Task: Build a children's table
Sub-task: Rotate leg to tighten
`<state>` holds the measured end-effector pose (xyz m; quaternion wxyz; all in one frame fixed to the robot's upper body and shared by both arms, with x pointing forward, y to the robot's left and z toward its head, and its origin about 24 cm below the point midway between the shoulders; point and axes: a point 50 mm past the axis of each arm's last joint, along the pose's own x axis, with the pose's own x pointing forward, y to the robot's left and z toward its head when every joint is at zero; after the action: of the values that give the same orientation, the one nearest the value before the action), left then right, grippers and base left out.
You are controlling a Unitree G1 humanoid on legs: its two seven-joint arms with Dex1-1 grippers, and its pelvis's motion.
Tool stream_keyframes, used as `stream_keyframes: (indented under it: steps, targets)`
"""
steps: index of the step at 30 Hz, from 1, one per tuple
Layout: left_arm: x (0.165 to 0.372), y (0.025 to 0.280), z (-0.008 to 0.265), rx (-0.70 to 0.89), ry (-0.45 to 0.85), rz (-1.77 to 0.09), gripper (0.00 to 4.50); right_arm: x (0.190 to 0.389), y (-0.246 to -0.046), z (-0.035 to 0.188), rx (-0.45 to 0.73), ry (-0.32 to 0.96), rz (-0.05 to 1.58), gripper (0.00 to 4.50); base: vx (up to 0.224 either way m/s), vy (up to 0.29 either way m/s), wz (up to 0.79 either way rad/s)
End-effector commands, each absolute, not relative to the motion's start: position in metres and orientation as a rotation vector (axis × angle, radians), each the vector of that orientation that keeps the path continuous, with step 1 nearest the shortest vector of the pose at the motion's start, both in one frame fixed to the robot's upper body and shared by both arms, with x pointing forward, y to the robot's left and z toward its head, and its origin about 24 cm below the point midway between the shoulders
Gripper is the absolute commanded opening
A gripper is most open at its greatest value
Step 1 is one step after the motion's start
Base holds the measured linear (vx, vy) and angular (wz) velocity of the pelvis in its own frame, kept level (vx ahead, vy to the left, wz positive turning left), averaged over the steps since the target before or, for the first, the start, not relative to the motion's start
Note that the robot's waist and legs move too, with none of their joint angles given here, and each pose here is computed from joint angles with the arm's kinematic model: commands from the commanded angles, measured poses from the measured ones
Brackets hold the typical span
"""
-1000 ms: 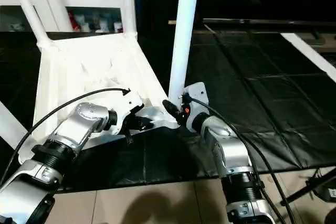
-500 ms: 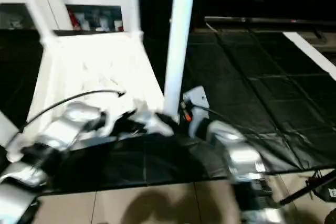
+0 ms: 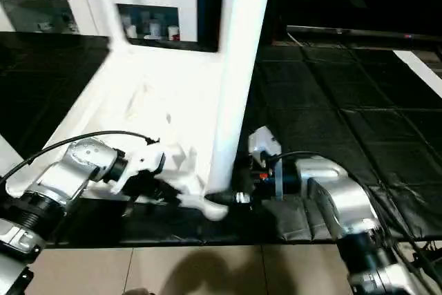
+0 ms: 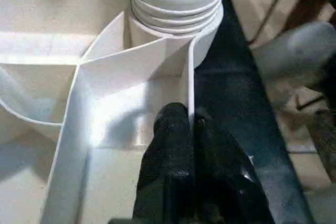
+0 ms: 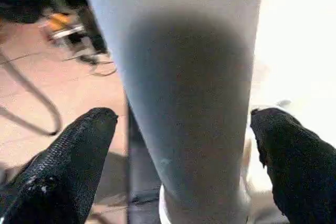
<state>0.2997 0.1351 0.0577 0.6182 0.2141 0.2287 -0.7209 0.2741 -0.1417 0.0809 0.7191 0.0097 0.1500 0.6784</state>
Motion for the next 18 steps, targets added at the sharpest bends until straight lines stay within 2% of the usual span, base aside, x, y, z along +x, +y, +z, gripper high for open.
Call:
stream_keyframes:
  steps: [1, 3, 6, 7, 11, 18]
  targets:
    - [0.294, 0.123, 0.059, 0.54, 0.531, -1.783, 0.0, 0.275, -0.141, 0.085, 0.005, 0.33, 1.56, 4.44, 0.0, 0.0, 0.0]
    - [0.294, 0.123, 0.059, 0.552, 0.534, -1.788, 0.0, 0.275, -0.14, 0.085, 0.004, 0.339, 1.583, 4.28, 0.0, 0.0, 0.0]
    - [0.295, 0.123, 0.059, 0.558, 0.532, -1.789, 0.0, 0.276, -0.14, 0.083, 0.011, 0.354, 1.598, 4.28, 0.0, 0.0, 0.0]
    - [0.295, 0.123, 0.059, 0.559, 0.533, -1.791, 0.0, 0.277, -0.14, 0.082, 0.01, 0.363, 1.61, 3.95, 0.0, 0.0, 0.0]
    - [0.296, 0.125, 0.059, 0.569, 0.538, -1.791, 0.0, 0.277, -0.142, 0.08, -0.004, 0.381, 1.63, 3.79, 0.0, 0.0, 0.0]
    - [0.296, 0.128, 0.057, 0.586, 0.544, -1.771, 0.0, 0.282, -0.14, 0.074, -0.039, 0.387, 1.605, 3.06, 0.0, 0.0, 0.0]
